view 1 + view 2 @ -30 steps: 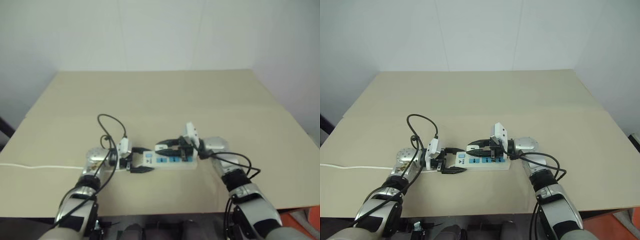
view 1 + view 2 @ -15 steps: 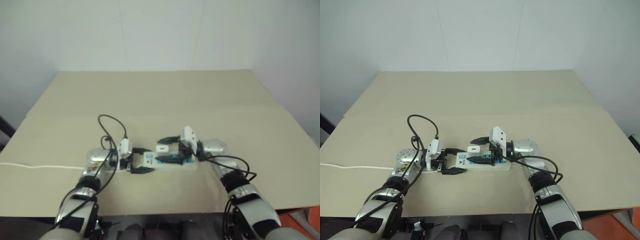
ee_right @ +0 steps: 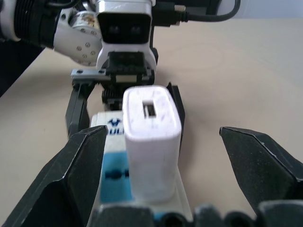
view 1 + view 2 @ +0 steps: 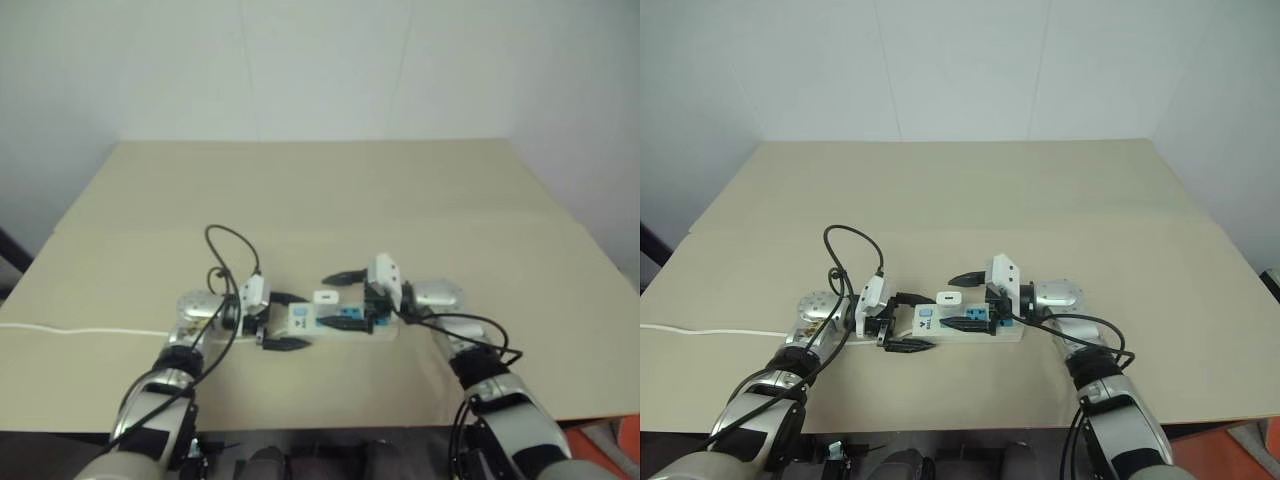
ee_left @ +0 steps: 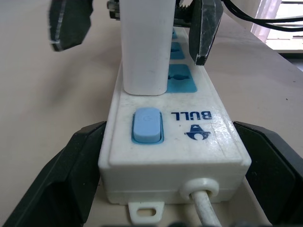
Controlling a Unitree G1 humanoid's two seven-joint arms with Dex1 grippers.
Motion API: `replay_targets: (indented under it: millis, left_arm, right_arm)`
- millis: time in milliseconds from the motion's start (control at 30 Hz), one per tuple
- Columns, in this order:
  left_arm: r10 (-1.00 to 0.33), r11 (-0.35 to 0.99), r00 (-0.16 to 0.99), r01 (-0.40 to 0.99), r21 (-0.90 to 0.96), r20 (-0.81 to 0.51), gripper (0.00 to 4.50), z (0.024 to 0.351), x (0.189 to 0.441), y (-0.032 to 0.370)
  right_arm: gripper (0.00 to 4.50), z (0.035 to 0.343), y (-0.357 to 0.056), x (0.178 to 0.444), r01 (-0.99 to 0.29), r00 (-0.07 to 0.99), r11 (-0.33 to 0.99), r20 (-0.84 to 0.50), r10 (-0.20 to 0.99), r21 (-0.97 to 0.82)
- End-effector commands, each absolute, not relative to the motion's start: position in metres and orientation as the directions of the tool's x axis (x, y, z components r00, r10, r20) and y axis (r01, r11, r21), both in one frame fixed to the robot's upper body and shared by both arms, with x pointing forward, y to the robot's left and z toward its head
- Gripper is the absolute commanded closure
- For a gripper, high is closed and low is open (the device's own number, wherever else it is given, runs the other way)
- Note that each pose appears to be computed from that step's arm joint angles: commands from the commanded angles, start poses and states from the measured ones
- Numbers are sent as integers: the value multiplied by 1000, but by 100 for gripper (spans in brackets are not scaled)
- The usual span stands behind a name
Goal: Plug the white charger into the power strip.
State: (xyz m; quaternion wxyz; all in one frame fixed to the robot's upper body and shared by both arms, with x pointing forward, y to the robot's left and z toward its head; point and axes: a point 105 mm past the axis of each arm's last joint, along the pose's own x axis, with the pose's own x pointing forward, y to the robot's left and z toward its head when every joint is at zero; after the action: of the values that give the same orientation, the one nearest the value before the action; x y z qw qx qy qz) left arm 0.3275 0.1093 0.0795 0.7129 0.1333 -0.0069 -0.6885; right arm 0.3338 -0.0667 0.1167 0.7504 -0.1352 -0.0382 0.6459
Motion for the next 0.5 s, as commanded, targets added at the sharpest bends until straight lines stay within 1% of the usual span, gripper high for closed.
replay_targets:
  millis: [33,100,233,367,500]
  left_arm:
    - [-990,30,73,947,319,-122,1,110,327,121]
    - [-989,18,66,939,343,-131,1,121,319,127]
    - [-975,10,86,938,346,-204,1,137,301,147]
    - [-946,32,131,948,316,-296,1,138,293,172]
    - [-925,107,196,956,273,-324,1,134,292,194]
  right_arm:
    - [0,140,-90,327,-940,198,164,-89,976,-298]
    - [0,151,-104,318,-929,209,167,-94,973,-331]
    - [0,176,-143,304,-896,287,226,-111,951,-382]
    - [0,181,-181,289,-876,360,251,-211,909,-412]
    - [0,184,-211,280,-855,438,307,-267,858,-418]
